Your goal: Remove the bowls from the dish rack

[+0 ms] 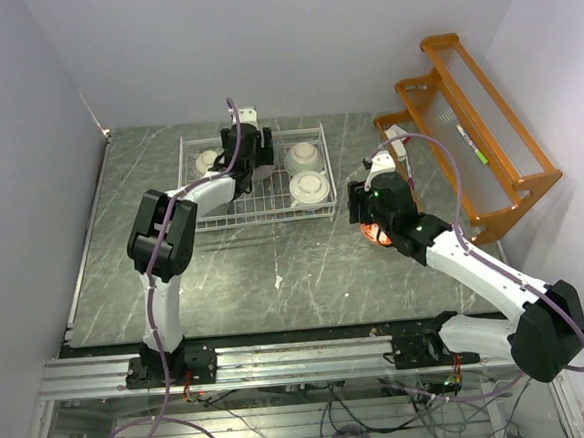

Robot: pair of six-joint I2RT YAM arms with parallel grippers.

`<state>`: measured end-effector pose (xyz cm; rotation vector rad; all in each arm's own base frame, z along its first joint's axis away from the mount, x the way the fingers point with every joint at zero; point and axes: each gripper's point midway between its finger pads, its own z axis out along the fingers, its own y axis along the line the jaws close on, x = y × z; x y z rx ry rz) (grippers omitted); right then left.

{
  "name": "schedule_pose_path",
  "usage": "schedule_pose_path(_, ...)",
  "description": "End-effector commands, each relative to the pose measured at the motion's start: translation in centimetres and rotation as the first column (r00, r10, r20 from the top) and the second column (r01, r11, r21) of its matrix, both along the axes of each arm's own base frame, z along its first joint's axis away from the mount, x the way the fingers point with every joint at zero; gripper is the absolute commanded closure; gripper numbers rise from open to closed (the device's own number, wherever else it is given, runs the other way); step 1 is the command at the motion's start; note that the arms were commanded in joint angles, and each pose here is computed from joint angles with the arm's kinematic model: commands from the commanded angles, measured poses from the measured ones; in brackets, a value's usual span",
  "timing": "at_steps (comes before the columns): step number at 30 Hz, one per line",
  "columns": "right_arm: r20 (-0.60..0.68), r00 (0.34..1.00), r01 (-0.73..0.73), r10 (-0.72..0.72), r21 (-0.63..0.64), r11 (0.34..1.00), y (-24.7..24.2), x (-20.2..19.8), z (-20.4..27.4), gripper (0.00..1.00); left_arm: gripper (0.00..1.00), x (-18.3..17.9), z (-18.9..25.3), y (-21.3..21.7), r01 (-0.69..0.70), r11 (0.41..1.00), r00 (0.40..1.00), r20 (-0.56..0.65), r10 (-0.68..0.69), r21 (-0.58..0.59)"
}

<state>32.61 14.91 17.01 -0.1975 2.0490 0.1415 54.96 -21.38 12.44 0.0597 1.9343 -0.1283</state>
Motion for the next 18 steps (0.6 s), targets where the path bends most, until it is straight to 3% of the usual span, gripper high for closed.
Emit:
schedule_pose_path(1, 0.012, 1.0, 0.012, -0.012, -0.011, 1.0, -0.2, 0.5, -0.3, 0.43, 0.11, 1.8, 1.0, -0.2, -0.001, 1.0, 0.998, 0.057, 0.002, -0.01)
schedule_pose_path(8, 0.009, 1.0, 0.016, -0.016, -0.021, 1.0, -0.3, 0.6, -0.7, 0.43, 0.17, 2.3, -0.2, -0.3, -0.003, 1.0, 0.999, 0.043, 0.003, -0.004)
schedule_pose_path(18, 0.004, 1.0, 0.007, -0.007, -0.015, 1.0, 0.0, 0.7, -0.8, 0.43, 0.34, 2.2, -1.0, -0.3, -0.005, 1.0, 0.999, 0.035, 0.005, -0.011)
